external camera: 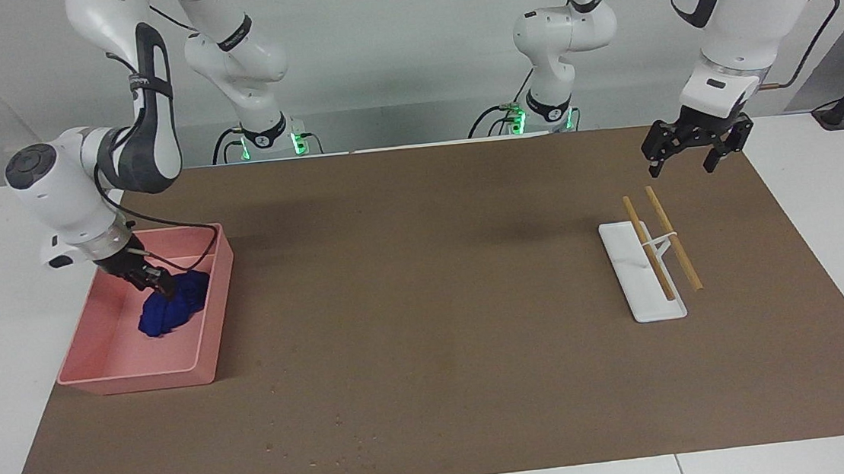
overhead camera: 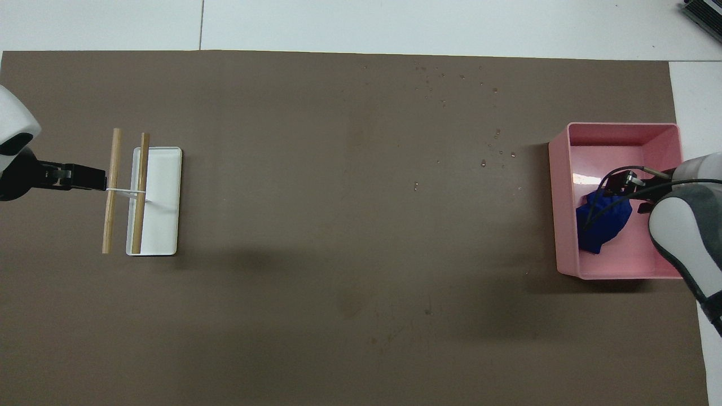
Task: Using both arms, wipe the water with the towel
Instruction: 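Open the right gripper to drop the towel and raise it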
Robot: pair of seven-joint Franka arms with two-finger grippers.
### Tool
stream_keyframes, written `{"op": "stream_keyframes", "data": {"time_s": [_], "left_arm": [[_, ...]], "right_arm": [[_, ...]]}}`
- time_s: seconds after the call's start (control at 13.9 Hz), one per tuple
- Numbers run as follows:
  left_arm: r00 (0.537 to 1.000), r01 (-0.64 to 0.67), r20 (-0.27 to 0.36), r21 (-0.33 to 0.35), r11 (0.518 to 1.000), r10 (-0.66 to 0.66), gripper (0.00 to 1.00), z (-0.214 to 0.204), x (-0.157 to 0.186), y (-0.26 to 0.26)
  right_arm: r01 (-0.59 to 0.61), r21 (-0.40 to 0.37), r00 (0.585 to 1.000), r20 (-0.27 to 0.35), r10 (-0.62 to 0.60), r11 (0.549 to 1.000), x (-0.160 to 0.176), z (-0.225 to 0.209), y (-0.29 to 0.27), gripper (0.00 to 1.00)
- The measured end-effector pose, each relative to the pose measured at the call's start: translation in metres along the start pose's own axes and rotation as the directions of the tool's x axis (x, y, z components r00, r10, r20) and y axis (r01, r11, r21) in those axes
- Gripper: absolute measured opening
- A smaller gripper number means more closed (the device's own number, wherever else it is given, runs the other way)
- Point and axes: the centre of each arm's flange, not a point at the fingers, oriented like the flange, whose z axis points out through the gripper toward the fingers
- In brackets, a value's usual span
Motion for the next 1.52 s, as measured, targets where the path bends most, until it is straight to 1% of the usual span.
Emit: {"op": "stream_keyframes", "data": {"time_s": [0.07, 0.14, 0.29, 0.58, 0.79, 1.01, 1.15, 1.3, 1.52], "left_arm": [[1.000, 0.000, 0.000, 0.000, 1.000, 0.000, 1.00, 0.000, 0.000, 0.000], [1.000, 0.000, 0.000, 0.000, 1.000, 0.000, 1.00, 0.000, 0.000, 0.000], [1.000, 0.000, 0.000, 0.001, 1.000, 0.000, 1.00, 0.000, 0.000, 0.000], [1.000, -0.001, 0.000, 0.001, 1.000, 0.001, 1.00, 0.000, 0.000, 0.000], [1.000, -0.002, 0.000, 0.001, 1.000, 0.002, 1.00, 0.000, 0.000, 0.001], [1.000, -0.002, -0.001, 0.001, 1.000, 0.002, 1.00, 0.000, 0.000, 0.001], [1.000, -0.002, -0.001, 0.001, 1.000, 0.002, 1.00, 0.000, 0.000, 0.001], [1.000, -0.003, -0.001, 0.001, 1.000, 0.003, 1.00, 0.000, 0.000, 0.002], [1.000, -0.004, -0.002, 0.001, 1.000, 0.004, 1.00, -0.001, 0.000, 0.002]], "right_arm": [[0.029, 0.001, 1.000, -0.004, -0.029, 1.000, -0.001, -0.013, -0.011, 0.98], [0.056, 0.001, 0.998, -0.006, -0.056, 0.998, -0.004, -0.027, -0.024, 1.00], [0.114, 0.000, 0.993, -0.001, -0.114, 0.993, -0.012, -0.059, -0.056, 1.00], [0.257, -0.006, 0.966, 0.040, -0.256, 0.966, -0.047, -0.113, -0.140, 1.00], [0.287, -0.014, 0.957, 0.060, -0.285, 0.958, -0.075, -0.145, -0.190, 1.00], [0.293, -0.055, 0.956, 0.039, -0.291, 0.955, -0.076, -0.198, -0.192, 1.00], [0.286, -0.067, 0.958, 0.031, -0.284, 0.956, -0.074, -0.224, -0.187, 1.00], [0.281, -0.067, 0.960, 0.032, -0.280, 0.957, -0.073, -0.234, -0.185, 1.00], [0.299, -0.083, 0.952, 0.094, -0.291, 0.951, -0.081, -0.224, -0.180, 1.00]]}}
